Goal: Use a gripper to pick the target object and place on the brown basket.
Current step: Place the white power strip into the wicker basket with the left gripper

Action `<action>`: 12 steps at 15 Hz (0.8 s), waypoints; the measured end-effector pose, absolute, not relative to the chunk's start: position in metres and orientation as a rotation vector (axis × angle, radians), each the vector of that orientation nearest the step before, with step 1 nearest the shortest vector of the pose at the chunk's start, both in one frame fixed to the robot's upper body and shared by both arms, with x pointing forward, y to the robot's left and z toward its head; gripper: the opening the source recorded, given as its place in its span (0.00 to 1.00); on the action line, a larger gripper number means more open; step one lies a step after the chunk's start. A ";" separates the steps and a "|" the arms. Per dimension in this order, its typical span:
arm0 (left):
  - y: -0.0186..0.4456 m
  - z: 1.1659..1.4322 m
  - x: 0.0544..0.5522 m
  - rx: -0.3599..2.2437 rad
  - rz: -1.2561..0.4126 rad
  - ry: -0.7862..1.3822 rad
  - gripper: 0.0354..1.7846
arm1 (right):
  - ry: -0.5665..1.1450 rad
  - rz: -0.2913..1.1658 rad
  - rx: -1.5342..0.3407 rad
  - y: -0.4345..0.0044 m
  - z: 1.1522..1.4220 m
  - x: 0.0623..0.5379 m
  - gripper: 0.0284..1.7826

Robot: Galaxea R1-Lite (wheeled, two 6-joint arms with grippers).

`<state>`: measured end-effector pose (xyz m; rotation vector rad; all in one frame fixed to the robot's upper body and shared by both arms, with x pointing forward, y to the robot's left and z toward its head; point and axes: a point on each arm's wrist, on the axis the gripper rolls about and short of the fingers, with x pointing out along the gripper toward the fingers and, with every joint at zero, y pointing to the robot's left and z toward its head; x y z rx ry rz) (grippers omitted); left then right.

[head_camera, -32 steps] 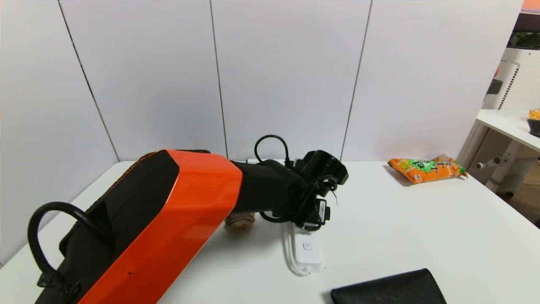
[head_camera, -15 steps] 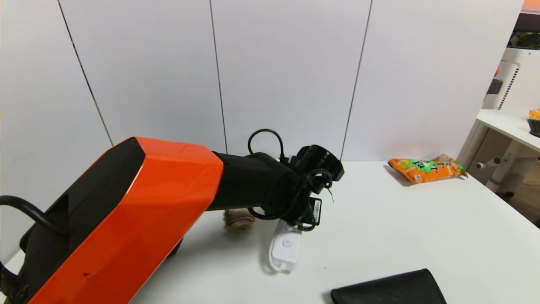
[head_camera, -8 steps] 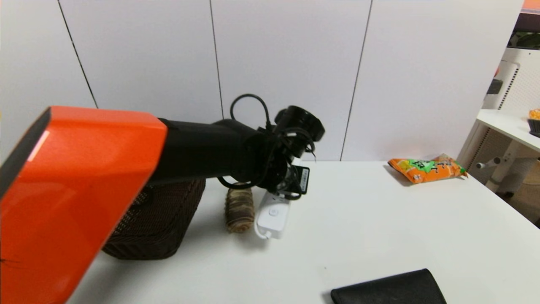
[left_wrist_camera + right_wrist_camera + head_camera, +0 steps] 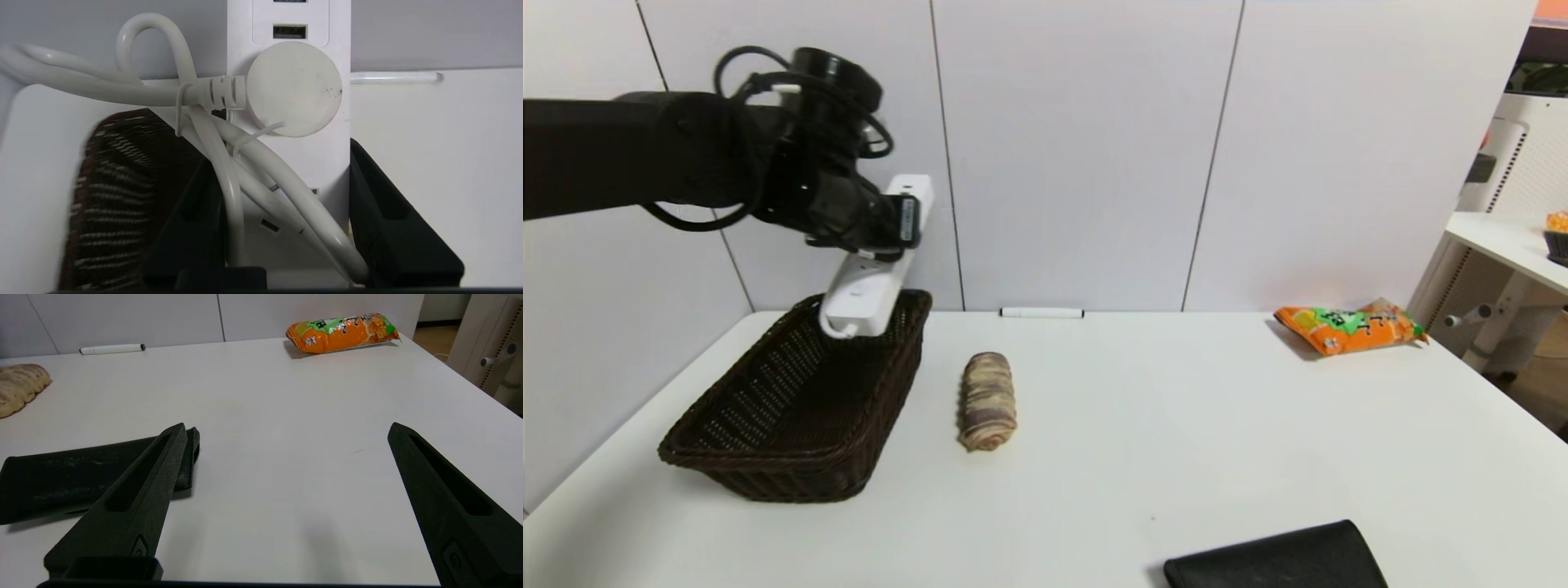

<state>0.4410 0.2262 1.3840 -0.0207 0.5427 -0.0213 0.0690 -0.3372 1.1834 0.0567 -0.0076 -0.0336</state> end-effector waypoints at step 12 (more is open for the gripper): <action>0.283 1.314 0.427 -0.016 0.083 0.811 0.47 | -0.008 -0.034 0.056 -0.337 1.183 0.069 0.95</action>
